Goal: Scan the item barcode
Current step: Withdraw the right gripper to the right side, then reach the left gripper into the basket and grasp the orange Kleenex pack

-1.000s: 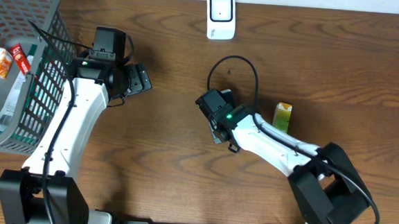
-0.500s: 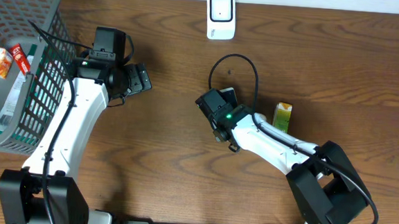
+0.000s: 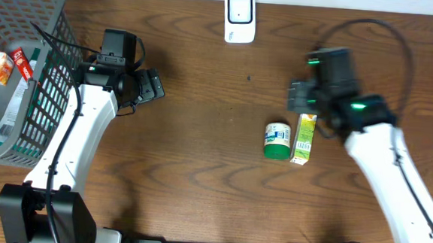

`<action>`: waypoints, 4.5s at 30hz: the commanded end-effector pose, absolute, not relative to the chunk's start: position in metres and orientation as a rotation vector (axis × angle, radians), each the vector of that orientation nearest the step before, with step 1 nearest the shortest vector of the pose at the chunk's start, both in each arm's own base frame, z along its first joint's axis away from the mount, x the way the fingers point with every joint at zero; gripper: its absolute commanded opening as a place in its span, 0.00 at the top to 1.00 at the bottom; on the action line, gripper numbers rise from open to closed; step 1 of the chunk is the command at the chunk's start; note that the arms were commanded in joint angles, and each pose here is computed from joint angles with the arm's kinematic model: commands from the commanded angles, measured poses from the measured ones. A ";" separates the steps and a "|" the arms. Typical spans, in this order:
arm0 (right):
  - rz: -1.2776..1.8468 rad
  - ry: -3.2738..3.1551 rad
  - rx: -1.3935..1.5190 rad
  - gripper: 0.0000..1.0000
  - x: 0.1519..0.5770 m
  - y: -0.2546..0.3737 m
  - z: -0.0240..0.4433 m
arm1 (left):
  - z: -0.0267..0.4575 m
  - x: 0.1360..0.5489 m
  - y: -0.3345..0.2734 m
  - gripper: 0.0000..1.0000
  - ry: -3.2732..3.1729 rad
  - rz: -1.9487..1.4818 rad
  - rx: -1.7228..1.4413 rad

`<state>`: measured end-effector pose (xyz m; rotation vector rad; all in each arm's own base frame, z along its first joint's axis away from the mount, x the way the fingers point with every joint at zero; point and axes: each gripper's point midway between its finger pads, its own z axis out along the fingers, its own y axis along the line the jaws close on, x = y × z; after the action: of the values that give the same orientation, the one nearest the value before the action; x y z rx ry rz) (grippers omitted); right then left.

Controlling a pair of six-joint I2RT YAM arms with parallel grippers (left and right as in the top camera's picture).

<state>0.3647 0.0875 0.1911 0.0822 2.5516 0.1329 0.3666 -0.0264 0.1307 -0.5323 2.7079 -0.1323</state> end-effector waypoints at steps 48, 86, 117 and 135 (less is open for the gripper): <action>-0.099 2.640 0.613 0.01 0.325 -0.070 0.177 | 0.141 0.373 -0.025 0.02 2.667 -0.143 -0.539; -0.099 2.640 0.613 0.01 0.325 -0.070 0.177 | 0.303 0.408 0.281 0.18 2.308 0.477 -0.751; -0.099 2.640 0.613 0.01 0.325 -0.070 0.177 | 0.069 0.446 0.348 0.31 2.730 0.378 -0.518; -0.099 2.641 0.612 0.01 0.325 -0.070 0.177 | 0.088 0.447 0.366 0.38 2.700 0.528 -0.436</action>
<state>0.3262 -0.0672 0.1745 0.6159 2.6467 -0.0812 0.4523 0.3575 0.0839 -0.4606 2.6913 0.4677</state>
